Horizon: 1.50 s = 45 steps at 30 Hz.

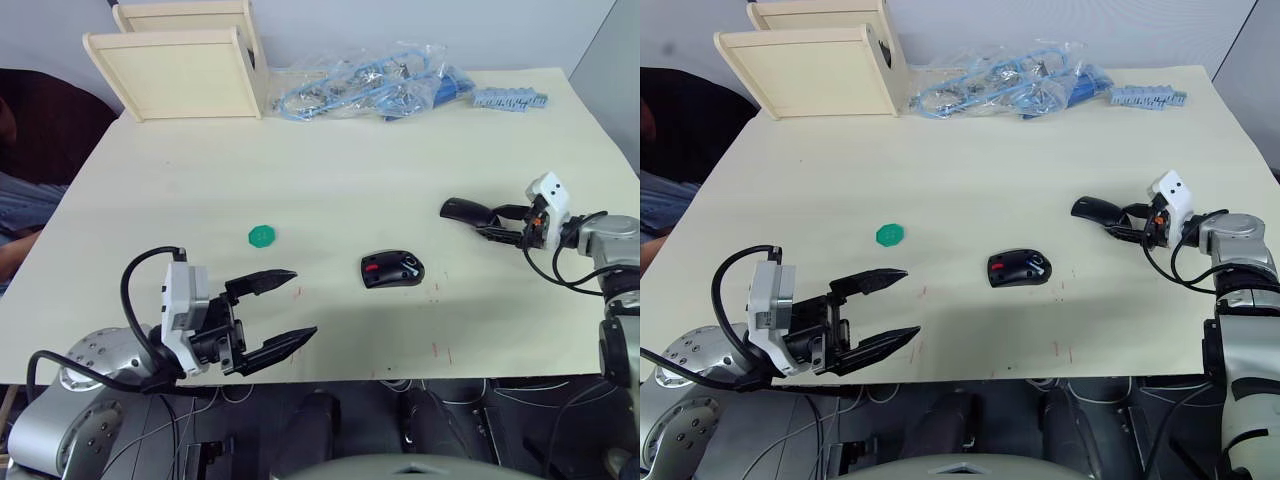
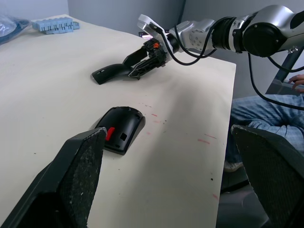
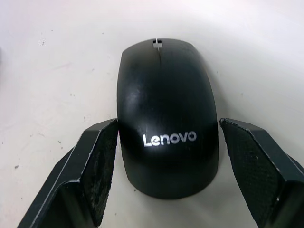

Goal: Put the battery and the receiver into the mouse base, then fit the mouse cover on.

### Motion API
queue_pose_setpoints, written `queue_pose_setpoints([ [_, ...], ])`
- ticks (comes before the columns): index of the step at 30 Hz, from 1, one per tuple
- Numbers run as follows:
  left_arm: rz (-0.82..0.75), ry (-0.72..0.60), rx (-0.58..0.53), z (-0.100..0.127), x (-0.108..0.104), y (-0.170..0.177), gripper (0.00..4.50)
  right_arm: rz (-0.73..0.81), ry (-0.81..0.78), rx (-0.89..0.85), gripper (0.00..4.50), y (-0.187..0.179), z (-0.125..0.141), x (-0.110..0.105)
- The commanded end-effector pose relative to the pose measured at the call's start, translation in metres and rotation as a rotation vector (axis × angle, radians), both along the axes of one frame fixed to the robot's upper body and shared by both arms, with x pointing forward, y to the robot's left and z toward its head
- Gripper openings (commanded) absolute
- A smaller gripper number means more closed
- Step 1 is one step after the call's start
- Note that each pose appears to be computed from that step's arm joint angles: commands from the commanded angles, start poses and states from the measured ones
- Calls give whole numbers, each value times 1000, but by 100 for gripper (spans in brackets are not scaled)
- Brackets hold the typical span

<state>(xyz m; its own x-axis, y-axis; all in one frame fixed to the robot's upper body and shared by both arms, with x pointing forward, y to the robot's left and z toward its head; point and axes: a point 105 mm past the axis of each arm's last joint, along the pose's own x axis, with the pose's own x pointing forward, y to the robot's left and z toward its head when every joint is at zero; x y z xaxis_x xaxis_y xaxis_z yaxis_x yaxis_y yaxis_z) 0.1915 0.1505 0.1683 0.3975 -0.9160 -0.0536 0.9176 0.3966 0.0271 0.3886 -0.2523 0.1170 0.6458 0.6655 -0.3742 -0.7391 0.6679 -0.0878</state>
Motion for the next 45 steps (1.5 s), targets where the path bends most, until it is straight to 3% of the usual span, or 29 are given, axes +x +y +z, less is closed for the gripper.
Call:
queue_pose_setpoints([
  [1,-14,-17,-2,2,-2,-2,450,4,-42,13,357,1,14,4],
  [17,-14,-16,-1,0,-3,-1,450,3,-28,9,357,-1,11,3],
  [19,-15,-16,0,0,-3,-1,450,4,-28,9,303,-1,10,2],
  [34,-12,-16,-3,-1,-1,0,450,61,-81,9,303,3,28,0],
  [45,3,-20,-20,7,8,9,450,332,-194,-58,303,52,71,-55],
])
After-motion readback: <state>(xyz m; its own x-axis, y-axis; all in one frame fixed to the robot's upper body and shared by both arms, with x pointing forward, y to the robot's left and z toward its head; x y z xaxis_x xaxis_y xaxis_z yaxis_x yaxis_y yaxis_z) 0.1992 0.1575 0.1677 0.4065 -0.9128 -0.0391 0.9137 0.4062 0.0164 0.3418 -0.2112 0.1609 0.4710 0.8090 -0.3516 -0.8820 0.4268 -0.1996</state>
